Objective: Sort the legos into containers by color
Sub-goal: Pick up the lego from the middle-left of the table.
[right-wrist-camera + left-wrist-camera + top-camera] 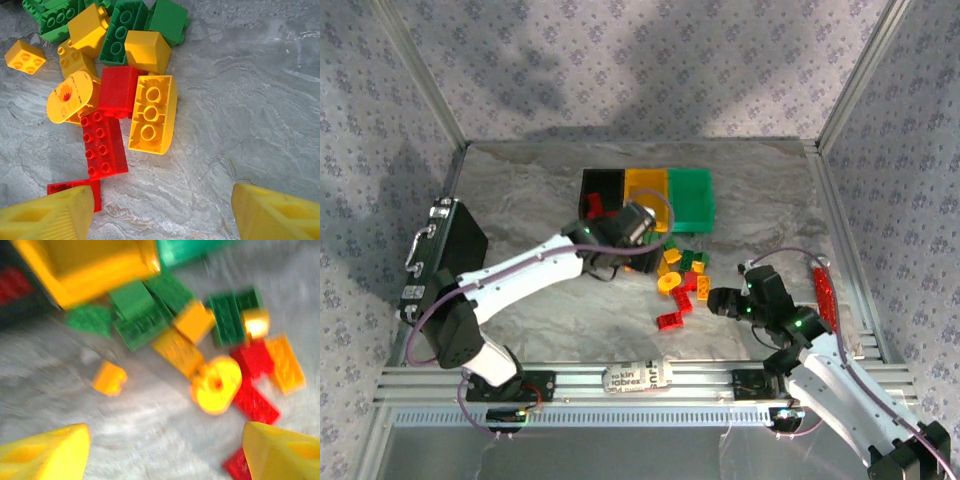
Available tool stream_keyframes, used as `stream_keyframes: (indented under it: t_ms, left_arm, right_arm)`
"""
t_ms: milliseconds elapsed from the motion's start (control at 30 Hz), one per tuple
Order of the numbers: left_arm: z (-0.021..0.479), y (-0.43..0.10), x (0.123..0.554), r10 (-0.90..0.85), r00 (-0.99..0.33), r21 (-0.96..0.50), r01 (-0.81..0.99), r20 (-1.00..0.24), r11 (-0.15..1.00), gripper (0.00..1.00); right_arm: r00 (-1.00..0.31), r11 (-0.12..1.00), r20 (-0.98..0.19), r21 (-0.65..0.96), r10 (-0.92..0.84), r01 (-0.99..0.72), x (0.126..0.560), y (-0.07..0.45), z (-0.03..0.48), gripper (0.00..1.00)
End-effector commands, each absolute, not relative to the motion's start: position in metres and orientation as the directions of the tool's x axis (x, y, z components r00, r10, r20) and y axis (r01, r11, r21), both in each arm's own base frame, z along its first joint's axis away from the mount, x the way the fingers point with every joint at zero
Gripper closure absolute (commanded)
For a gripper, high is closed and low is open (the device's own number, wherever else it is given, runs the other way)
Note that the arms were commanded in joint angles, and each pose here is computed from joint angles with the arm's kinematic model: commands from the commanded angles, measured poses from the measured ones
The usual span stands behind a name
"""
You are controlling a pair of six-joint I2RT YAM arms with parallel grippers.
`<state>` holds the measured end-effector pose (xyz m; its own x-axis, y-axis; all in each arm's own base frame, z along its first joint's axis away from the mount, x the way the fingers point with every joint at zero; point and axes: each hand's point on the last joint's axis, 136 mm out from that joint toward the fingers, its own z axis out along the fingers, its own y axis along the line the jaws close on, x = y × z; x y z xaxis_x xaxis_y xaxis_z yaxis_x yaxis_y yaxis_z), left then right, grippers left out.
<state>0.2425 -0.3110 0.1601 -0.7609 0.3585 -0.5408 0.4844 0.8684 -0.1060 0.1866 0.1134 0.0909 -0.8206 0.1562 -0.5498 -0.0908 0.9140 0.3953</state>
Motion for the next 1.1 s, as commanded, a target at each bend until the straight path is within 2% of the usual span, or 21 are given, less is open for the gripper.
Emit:
stream_keyframes:
  t_ms: [0, 200, 400, 567, 1067]
  left_arm:
    - [0.143, -0.335, 0.203, 0.482, -0.702, -0.139, 0.629, -0.524, 0.765, 0.21]
    - [0.112, -0.355, 0.158, 0.609, -0.642, -0.177, 0.742, -0.466, 0.647, 0.2]
    - [0.082, -0.372, 0.135, 0.731, -0.577, -0.146, 0.81, -0.364, 0.568, 0.2]
    - [0.06, -0.38, 0.129, 0.787, -0.546, -0.109, 0.835, -0.287, 0.539, 0.2]
    - [0.032, -0.379, 0.137, 0.83, -0.514, -0.019, 0.852, -0.215, 0.523, 0.22]
  right_arm:
    - [-0.82, 0.911, -0.547, 0.405, 0.17, -0.081, 0.185, 0.112, 0.098, 0.24]
    - [-0.817, 0.906, -0.55, 0.416, 0.176, -0.084, 0.186, 0.113, 0.101, 0.19]
    - [-0.82, 0.901, -0.544, 0.424, 0.177, -0.087, 0.185, 0.115, 0.101, 0.14]
    - [-0.816, 0.904, -0.55, 0.419, 0.177, -0.086, 0.184, 0.113, 0.102, 0.14]
    - [-0.815, 0.903, -0.55, 0.422, 0.181, -0.084, 0.183, 0.111, 0.101, 0.15]
